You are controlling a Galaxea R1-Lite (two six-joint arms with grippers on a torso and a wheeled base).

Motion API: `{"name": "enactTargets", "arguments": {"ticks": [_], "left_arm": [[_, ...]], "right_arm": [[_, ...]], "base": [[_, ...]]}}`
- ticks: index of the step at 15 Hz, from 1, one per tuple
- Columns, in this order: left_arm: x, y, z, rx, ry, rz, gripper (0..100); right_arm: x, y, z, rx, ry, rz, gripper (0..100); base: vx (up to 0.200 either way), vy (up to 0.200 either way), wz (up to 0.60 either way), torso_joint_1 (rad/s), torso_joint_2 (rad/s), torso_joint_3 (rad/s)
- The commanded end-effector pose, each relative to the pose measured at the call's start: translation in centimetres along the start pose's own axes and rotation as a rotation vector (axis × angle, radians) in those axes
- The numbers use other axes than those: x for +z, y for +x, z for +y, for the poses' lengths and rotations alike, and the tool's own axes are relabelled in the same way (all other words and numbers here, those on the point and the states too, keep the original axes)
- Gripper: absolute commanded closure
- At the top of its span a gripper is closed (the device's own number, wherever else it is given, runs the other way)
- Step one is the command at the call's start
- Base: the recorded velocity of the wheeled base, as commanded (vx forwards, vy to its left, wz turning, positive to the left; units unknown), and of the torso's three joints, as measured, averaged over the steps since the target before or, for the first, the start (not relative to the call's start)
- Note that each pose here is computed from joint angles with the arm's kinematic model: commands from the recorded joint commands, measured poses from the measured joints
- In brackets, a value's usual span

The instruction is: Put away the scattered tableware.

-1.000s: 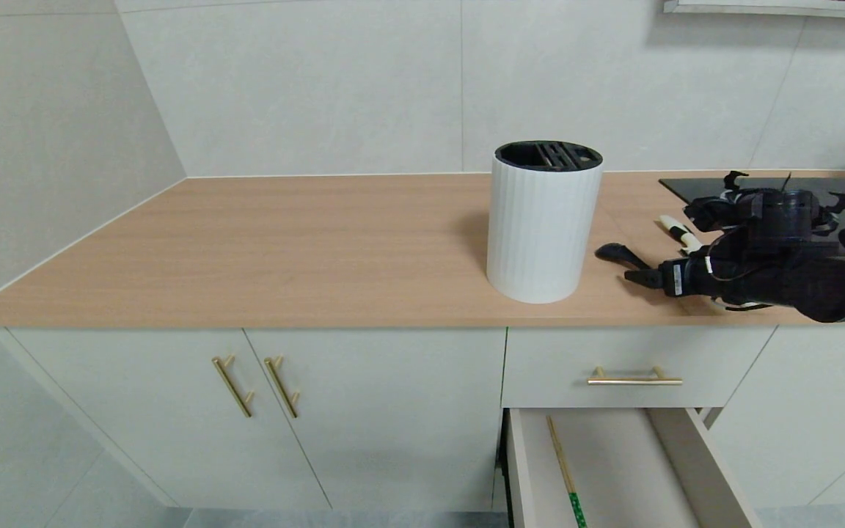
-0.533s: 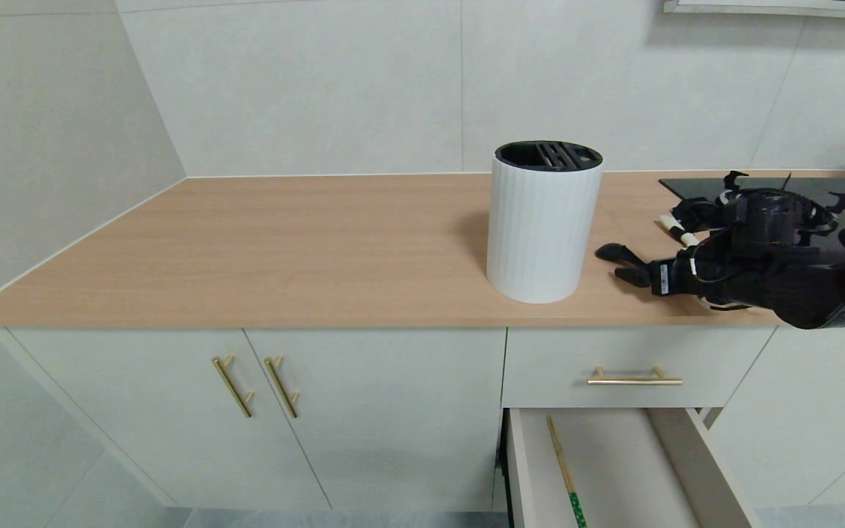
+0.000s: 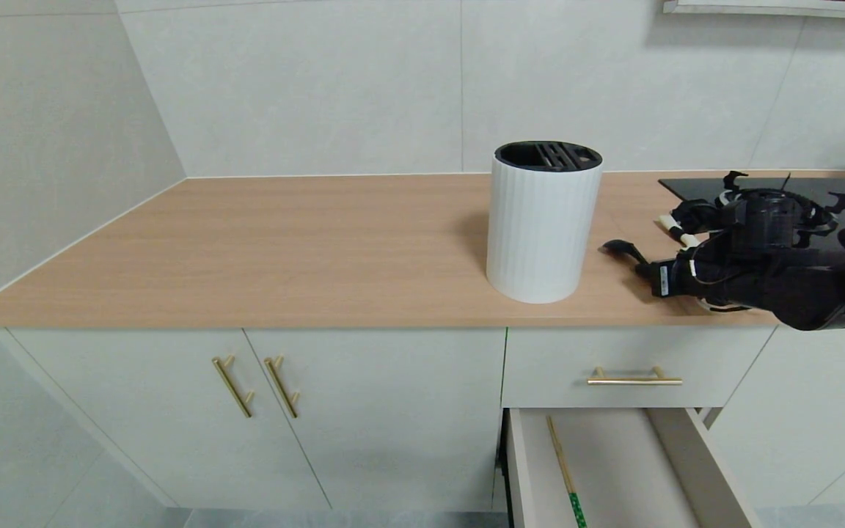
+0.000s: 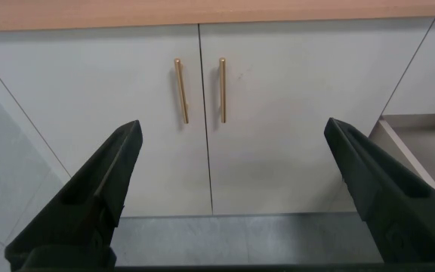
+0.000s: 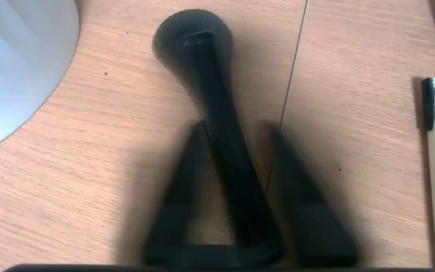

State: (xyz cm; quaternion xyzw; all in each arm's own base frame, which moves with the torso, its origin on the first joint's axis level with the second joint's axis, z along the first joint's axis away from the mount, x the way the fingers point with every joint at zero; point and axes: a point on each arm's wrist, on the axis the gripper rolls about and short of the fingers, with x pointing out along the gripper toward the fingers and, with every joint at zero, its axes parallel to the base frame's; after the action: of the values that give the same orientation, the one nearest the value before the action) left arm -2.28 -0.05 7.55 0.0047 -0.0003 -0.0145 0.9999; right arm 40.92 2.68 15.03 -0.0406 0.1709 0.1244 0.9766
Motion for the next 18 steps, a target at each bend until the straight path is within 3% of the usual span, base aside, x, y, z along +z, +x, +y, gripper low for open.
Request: {"name": "enactTargets", "arguments": {"ticks": [1, 7, 10, 12, 15, 18], "left_arm": [[0.0, 0.0, 0.0, 0.000, 0.000, 0.000, 0], [0.0, 0.0, 0.0, 0.000, 0.000, 0.000, 0], [0.0, 0.0, 0.0, 0.000, 0.000, 0.000, 0], [0.0, 0.0, 0.0, 0.000, 0.000, 0.000, 0], [0.0, 0.0, 0.0, 0.000, 0.000, 0.000, 0], [0.0, 0.0, 0.0, 0.000, 0.000, 0.000, 0]], "right_arm": [[0.0, -0.1, 0.1, 0.003, -0.001, 0.002, 100], [1.4, -1.5, 0.4, -0.001, -0.001, -0.023, 100], [3.0, -3.9, 1.3, -0.038, 0.009, 0.021, 100], [4.5, -7.5, 3.4, -0.092, 0.092, 0.067, 100], [4.5, -12.2, 6.1, -0.214, 0.179, 0.186, 100], [2.7, -17.6, 8.6, -0.203, 0.197, 0.194, 100]], "base": [[0.000, 0.000, 0.00, 0.000, 0.00, 0.000], [0.000, 0.000, 0.00, 0.000, 0.00, 0.000], [0.000, 0.000, 0.00, 0.000, 0.00, 0.000], [0.000, 0.000, 0.00, 0.000, 0.00, 0.000], [0.000, 0.000, 0.00, 0.000, 0.00, 0.000], [0.000, 0.000, 0.00, 0.000, 0.00, 0.000]]}}
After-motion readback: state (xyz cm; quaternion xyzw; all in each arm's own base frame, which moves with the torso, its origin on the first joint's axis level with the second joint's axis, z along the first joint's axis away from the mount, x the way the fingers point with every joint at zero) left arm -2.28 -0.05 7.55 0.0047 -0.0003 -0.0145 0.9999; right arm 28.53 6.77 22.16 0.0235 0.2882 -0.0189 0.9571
